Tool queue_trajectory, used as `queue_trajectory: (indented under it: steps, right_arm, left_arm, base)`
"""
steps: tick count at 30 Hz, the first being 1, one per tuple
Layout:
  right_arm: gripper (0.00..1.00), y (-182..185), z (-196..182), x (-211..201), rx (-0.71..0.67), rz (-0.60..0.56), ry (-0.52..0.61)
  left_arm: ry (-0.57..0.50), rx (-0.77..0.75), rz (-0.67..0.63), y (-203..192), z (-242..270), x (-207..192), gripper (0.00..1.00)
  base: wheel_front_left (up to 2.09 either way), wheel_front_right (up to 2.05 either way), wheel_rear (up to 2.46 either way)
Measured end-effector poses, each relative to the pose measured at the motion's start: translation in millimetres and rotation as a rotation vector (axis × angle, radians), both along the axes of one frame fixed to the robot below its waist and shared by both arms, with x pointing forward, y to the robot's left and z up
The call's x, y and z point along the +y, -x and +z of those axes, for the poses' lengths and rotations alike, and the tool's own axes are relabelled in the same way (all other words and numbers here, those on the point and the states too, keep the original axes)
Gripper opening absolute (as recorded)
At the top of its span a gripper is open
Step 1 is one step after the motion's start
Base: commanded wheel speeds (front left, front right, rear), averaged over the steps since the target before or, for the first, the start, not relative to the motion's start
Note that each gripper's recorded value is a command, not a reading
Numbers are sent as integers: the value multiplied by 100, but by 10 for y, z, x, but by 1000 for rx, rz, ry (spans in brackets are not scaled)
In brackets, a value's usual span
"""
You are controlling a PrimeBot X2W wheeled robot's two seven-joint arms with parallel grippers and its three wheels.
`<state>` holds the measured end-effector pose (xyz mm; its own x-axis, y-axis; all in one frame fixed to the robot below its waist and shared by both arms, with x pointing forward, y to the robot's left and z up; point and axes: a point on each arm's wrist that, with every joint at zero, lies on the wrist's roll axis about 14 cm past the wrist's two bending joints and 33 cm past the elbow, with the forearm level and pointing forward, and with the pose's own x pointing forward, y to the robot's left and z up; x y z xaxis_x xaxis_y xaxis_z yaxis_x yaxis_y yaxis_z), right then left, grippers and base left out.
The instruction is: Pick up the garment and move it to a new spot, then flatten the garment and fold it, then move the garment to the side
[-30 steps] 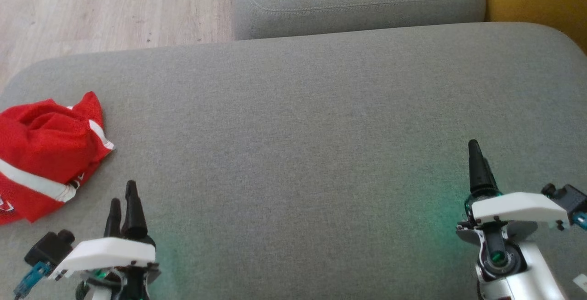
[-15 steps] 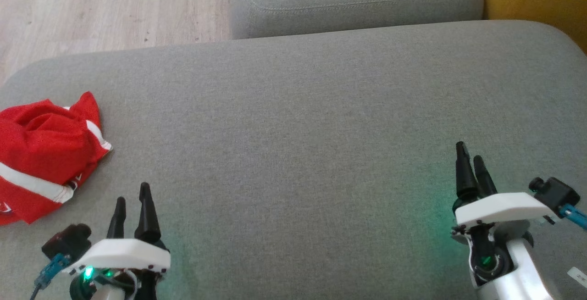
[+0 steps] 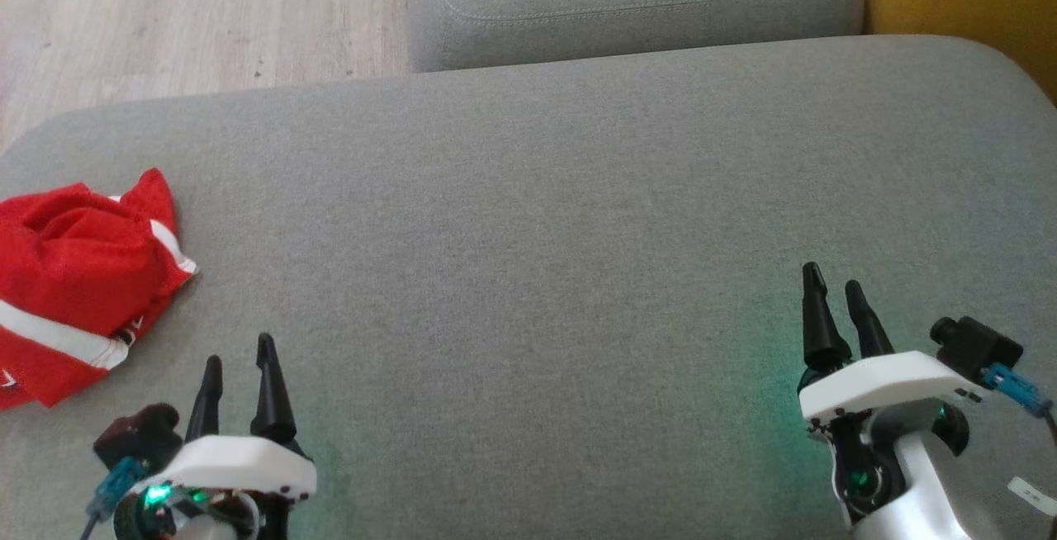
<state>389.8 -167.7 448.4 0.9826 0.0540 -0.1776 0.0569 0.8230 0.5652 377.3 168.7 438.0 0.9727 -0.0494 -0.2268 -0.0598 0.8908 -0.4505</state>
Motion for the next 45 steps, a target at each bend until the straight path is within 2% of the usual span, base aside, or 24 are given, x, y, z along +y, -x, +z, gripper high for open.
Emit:
queue_trajectory:
  steps: [12, 22, 45]
  right_arm:
    - [100, 5, 19, -1, -26, 29, 140]
    - [100, -30, 58, 10, -58, 66, 288]
    - [100, -8, 126, -159, -103, 76, 546]
  left_arm:
    - [-169, -38, -79, 6, 20, -112, 100]
    - [-350, -63, -135, 13, 6, -81, 100]
    - [-582, -139, -90, -11, 147, 140, 100]
  base:
    - [0, 0, 0]
    - [0, 0, 0]
    - [0, 0, 0]
